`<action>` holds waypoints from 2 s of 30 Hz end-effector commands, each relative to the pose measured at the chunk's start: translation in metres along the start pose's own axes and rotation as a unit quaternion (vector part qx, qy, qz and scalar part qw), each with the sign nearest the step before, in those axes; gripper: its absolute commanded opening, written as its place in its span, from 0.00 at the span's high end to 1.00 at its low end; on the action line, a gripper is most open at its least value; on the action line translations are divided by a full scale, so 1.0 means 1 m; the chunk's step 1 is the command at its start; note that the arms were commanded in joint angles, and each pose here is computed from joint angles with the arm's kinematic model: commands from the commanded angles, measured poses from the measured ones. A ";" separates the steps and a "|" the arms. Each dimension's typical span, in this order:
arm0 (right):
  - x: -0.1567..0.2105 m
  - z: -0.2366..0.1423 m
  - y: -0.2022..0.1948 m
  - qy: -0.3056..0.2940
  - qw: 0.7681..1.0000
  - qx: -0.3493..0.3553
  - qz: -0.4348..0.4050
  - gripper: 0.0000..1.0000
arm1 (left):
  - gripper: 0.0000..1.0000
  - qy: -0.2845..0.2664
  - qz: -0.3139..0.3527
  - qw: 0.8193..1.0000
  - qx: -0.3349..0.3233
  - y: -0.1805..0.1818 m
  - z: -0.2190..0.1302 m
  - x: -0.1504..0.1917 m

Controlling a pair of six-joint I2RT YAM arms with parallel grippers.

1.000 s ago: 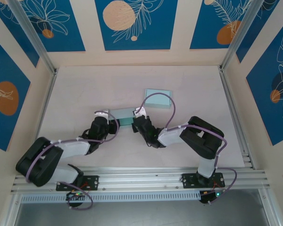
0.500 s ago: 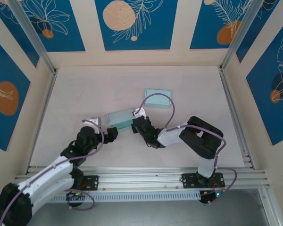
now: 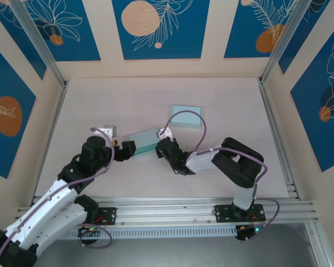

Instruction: Fold the paper box

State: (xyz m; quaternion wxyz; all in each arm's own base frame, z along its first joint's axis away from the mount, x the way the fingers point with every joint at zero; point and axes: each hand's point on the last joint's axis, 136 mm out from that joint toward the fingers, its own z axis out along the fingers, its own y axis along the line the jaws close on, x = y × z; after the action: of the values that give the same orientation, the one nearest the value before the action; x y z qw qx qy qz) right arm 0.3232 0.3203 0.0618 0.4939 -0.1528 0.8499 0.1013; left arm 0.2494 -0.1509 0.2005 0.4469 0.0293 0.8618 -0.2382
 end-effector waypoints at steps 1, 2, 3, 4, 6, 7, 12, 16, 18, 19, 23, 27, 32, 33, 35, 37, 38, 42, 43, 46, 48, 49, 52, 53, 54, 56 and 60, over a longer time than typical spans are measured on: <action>0.000 -0.001 -0.002 0.010 1.000 0.009 -0.008 0.87 | 0.19 0.017 0.058 0.998 -0.028 0.000 0.016 -0.012; -0.001 -0.002 -0.001 0.011 1.000 0.009 -0.009 0.87 | 0.22 0.029 0.063 0.997 -0.025 -0.004 0.028 -0.013; -0.001 -0.002 -0.001 0.011 1.000 0.009 -0.009 0.86 | 0.25 0.040 0.068 0.997 -0.022 -0.006 0.038 -0.012; -0.002 -0.002 -0.001 0.012 1.000 0.008 -0.009 0.85 | 0.28 0.057 0.071 0.996 -0.021 -0.008 0.051 -0.009; -0.002 -0.003 0.000 0.015 1.000 0.007 -0.011 0.85 | 0.37 0.087 0.072 0.994 -0.009 -0.013 0.072 -0.001; -0.003 -0.004 0.001 0.016 1.000 0.007 -0.014 0.85 | 0.44 0.100 0.069 0.993 -0.003 -0.015 0.083 0.005; -0.001 -0.007 0.000 0.023 1.000 0.006 -0.014 0.81 | 0.60 0.151 0.041 0.988 0.012 -0.013 0.115 0.035; 0.000 -0.011 0.000 0.028 0.999 0.005 -0.015 0.73 | 0.61 0.166 0.018 0.986 0.011 -0.005 0.127 0.049; 0.000 -0.013 -0.001 0.032 0.999 0.006 -0.014 0.69 | 0.62 0.172 0.012 0.985 0.007 0.000 0.133 0.054; 0.001 -0.015 -0.001 0.034 0.999 0.006 -0.014 0.67 | 0.62 0.175 0.007 0.985 0.006 0.002 0.136 0.056; 0.002 -0.026 -0.001 0.042 0.999 0.001 -0.017 0.49 | 0.64 0.189 -0.005 0.982 0.003 0.008 0.147 0.070; 0.000 -0.039 0.004 0.047 0.998 -0.012 -0.028 0.28 | 0.65 0.195 -0.013 0.981 0.002 0.011 0.155 0.077; -0.007 -0.063 0.005 0.042 0.998 -0.016 -0.038 0.09 | 0.66 0.195 -0.013 0.981 -0.004 0.014 0.161 0.079; -0.010 -0.067 0.004 0.041 0.998 -0.018 -0.036 0.08 | 0.66 0.196 -0.011 0.980 -0.008 0.016 0.161 0.080; -0.017 -0.074 -0.001 0.044 0.999 -0.020 -0.021 0.06 | 0.67 0.198 -0.006 0.980 -0.017 0.022 0.162 0.084; -0.025 -0.078 -0.008 0.058 0.998 -0.027 -0.001 0.07 | 0.67 0.203 -0.001 0.979 -0.024 0.026 0.163 0.090; -0.028 -0.078 -0.011 0.067 0.997 -0.032 0.007 0.07 | 0.67 0.204 0.000 0.979 -0.026 0.028 0.164 0.093; -0.042 -0.068 -0.024 0.112 0.991 -0.054 0.050 0.17 | 0.67 0.213 0.001 0.976 -0.034 0.036 0.166 0.101; -0.044 -0.063 -0.028 0.125 0.988 -0.062 0.063 0.21 | 0.67 0.215 0.000 0.976 -0.033 0.036 0.166 0.102; -0.048 -0.045 -0.037 0.156 0.980 -0.076 0.093 0.28 | 0.67 0.213 -0.002 0.977 -0.027 0.033 0.166 0.099; -0.050 -0.032 -0.040 0.169 0.976 -0.090 0.104 0.29 | 0.67 0.212 -0.002 0.977 -0.023 0.031 0.165 0.096; -0.051 -0.025 -0.041 0.175 0.974 -0.097 0.110 0.29 | 0.66 0.210 -0.002 0.977 -0.021 0.029 0.164 0.093; -0.048 -0.002 -0.043 0.201 0.963 -0.121 0.132 0.29 | 0.61 0.201 0.001 0.979 -0.014 0.024 0.158 0.083; -0.047 0.004 -0.044 0.210 0.959 -0.129 0.138 0.29 | 0.58 0.195 0.003 0.981 -0.014 0.023 0.154 0.077; -0.046 0.010 -0.044 0.216 0.956 -0.135 0.143 0.29 | 0.54 0.190 0.004 0.982 -0.014 0.021 0.151 0.071; -0.043 0.020 -0.042 0.226 0.952 -0.144 0.148 0.29 | 0.44 0.174 0.011 0.985 -0.012 0.017 0.143 0.055; -0.043 0.032 -0.034 0.234 0.946 -0.164 0.151 0.29 | 0.33 0.137 0.023 0.990 -0.037 0.024 0.130 0.028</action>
State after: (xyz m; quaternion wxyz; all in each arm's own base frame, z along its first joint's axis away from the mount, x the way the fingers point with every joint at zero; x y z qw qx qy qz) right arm 0.3862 0.2857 0.0731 0.2495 -0.0999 0.9354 0.2297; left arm 0.3327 -0.2087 0.0907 0.3132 0.0719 0.9212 -0.2194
